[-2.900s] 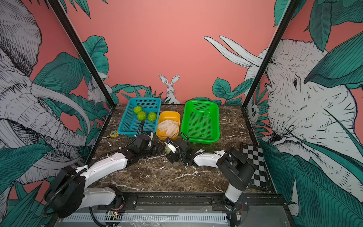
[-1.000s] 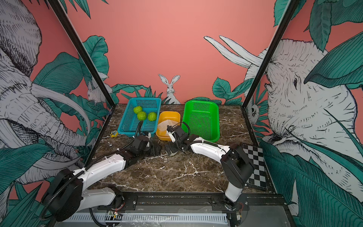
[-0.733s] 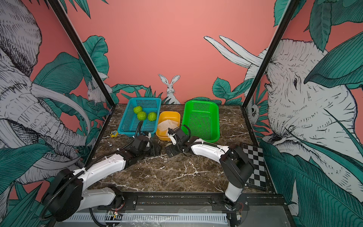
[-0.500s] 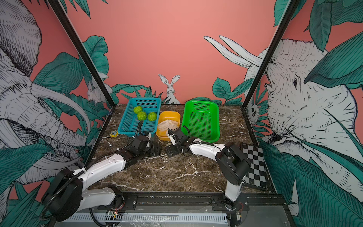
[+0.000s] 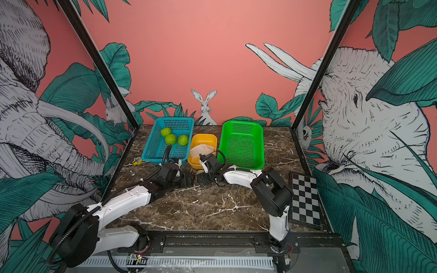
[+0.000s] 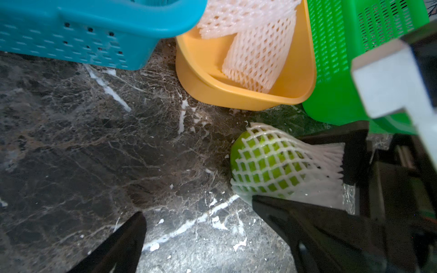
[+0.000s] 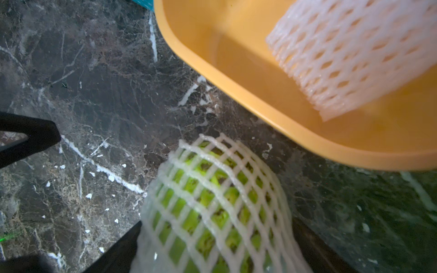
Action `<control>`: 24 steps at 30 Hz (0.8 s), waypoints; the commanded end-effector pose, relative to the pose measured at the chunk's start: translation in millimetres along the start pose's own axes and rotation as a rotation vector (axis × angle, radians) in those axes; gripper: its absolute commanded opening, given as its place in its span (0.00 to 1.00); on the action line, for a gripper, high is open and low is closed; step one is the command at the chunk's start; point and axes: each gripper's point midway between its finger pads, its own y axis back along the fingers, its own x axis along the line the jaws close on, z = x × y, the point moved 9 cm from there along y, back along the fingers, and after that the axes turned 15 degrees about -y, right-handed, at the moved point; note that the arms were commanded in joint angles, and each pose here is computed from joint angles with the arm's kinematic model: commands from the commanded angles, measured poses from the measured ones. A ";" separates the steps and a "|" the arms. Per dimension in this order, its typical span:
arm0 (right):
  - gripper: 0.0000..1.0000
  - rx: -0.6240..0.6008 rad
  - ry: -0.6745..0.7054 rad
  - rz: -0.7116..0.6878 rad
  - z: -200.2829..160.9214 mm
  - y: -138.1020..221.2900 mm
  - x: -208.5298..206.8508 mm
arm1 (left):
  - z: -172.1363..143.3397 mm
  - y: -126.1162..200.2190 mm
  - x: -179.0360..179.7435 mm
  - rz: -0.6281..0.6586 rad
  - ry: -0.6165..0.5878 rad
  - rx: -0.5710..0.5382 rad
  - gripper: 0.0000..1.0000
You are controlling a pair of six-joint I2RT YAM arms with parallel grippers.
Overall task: Sleeve custard apples in foam nets
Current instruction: Put on the foam net on the custard apple.
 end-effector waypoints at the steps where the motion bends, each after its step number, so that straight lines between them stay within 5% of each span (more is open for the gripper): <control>1: 0.84 -0.022 -0.008 -0.009 5.7 -4.6 -1.2 | 3.2 6.7 2.1 0.009 0.007 -0.028 0.95; 6: 0.75 -0.029 -0.005 -0.005 5.6 7.2 -1.1 | 2.8 9.5 3.9 0.025 0.007 -0.040 0.95; 11: 0.76 0.005 0.020 -0.017 -3.4 40.8 -1.2 | 1.6 6.0 3.9 0.024 0.003 -0.030 0.95; 24: 0.77 0.316 -0.011 -0.191 -75.5 85.2 -35.3 | 6.5 -4.4 -1.5 -0.007 -0.022 0.007 0.95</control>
